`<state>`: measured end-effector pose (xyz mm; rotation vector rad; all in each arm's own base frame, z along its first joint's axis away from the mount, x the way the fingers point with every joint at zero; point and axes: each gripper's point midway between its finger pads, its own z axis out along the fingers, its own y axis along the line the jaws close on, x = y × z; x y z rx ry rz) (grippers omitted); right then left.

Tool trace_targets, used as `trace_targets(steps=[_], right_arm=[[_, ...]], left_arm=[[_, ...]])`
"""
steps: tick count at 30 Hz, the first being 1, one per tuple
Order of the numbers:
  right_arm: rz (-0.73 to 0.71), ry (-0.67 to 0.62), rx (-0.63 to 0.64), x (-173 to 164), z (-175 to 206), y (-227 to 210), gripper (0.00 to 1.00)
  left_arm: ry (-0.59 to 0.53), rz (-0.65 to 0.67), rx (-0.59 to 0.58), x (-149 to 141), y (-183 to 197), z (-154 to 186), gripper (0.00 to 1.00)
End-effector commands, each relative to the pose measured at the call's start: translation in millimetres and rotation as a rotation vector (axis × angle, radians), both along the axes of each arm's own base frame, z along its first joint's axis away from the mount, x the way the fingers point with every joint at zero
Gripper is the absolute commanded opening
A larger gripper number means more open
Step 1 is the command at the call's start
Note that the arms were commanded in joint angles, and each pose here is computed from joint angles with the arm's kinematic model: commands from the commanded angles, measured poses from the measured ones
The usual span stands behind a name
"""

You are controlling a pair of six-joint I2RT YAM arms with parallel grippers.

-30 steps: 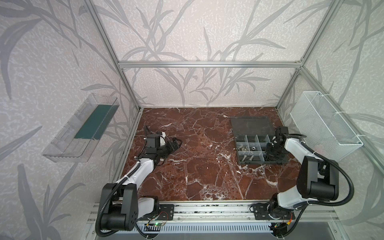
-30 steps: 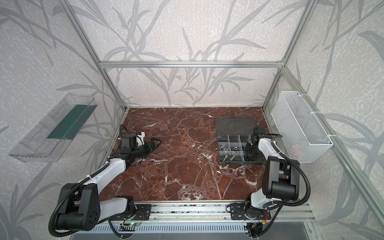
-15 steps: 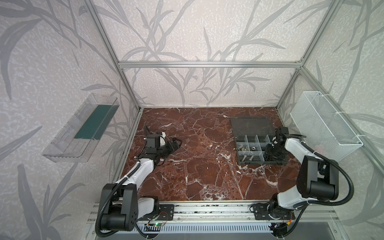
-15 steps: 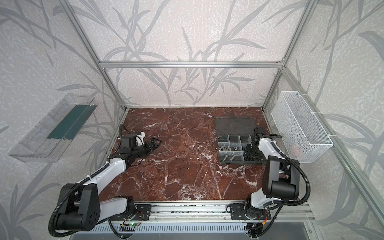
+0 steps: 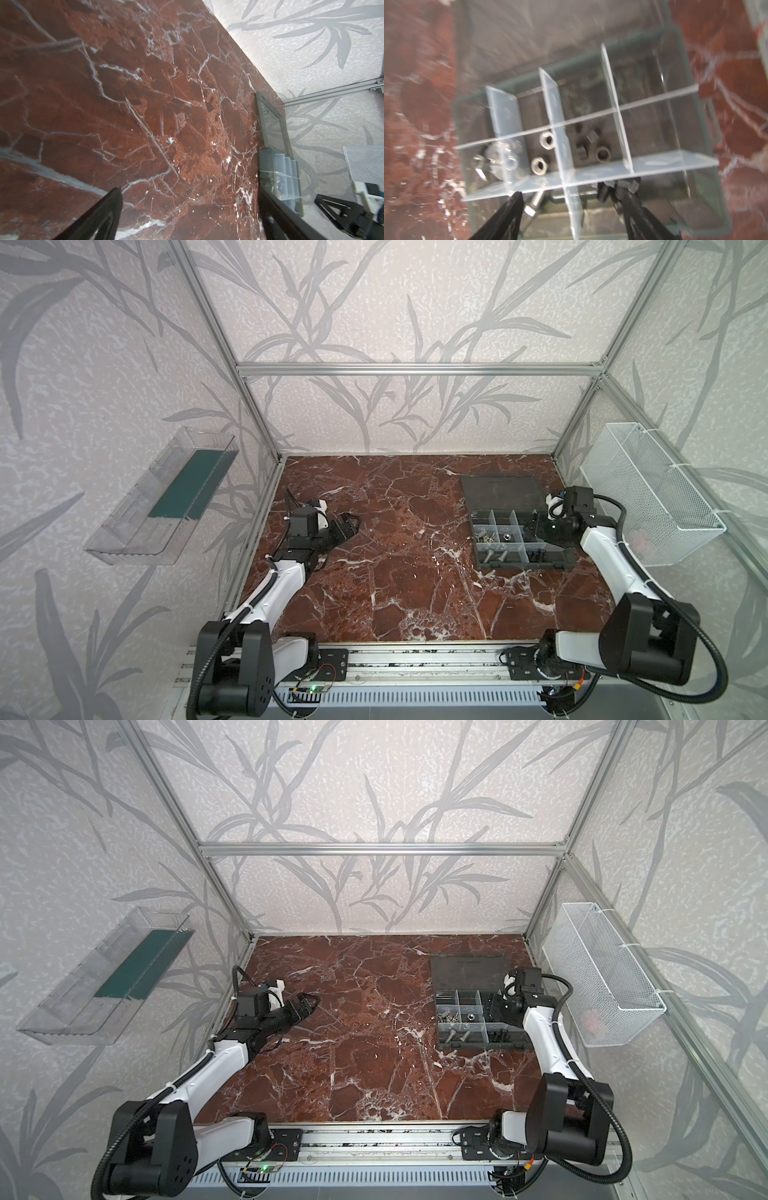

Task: Sort the screws and nuts into containers
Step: Place the screw into the container, then reset both arms

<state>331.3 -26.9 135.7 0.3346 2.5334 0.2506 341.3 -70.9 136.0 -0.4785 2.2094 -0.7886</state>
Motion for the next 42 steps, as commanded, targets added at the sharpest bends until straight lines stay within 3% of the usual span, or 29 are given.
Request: trace_targets(steps=[1, 8, 9, 10, 12, 20, 25, 29, 33, 42], right_arm=[[0.089, -0.185, 0.036, 16, 26, 17, 0.77], [0.151, -0.312, 0.017, 22, 28, 29, 0.78], [0.168, -0.325, 0.019, 23, 26, 33, 0.81], [0.181, -0.337, 0.012, 24, 25, 36, 1.00], [0.217, -0.362, -0.010, 27, 21, 45, 0.99], [0.264, -0.462, -0.156, 42, 13, 59, 0.99], [0.270, -0.601, -0.210, 46, 15, 57, 0.99], [0.261, -0.639, -0.226, 45, 9, 55, 0.99], [0.265, -0.652, -0.216, 47, 0, 57, 0.99], [0.270, -0.694, -0.191, 59, -11, 61, 0.99]], left_arm=[[-0.110, 0.045, 0.114, 14, 17, 28, 0.99], [-0.307, 0.091, 0.267, 27, 35, 54, 0.99], [-0.345, 0.113, 0.294, 27, 40, 58, 0.99], [-0.373, 0.134, 0.322, 27, 45, 62, 0.99], [-0.416, 0.188, 0.392, 27, 57, 66, 0.99], [-0.367, 0.259, 0.631, 34, 89, 43, 0.99], [-0.353, 0.250, 0.701, 43, 94, 27, 0.99], [-0.311, 0.207, 0.773, 47, 97, 9, 0.99], [-0.275, 0.276, 0.813, 42, 111, -2, 0.99], [-0.354, 0.297, 0.841, 44, 114, -26, 0.99]])
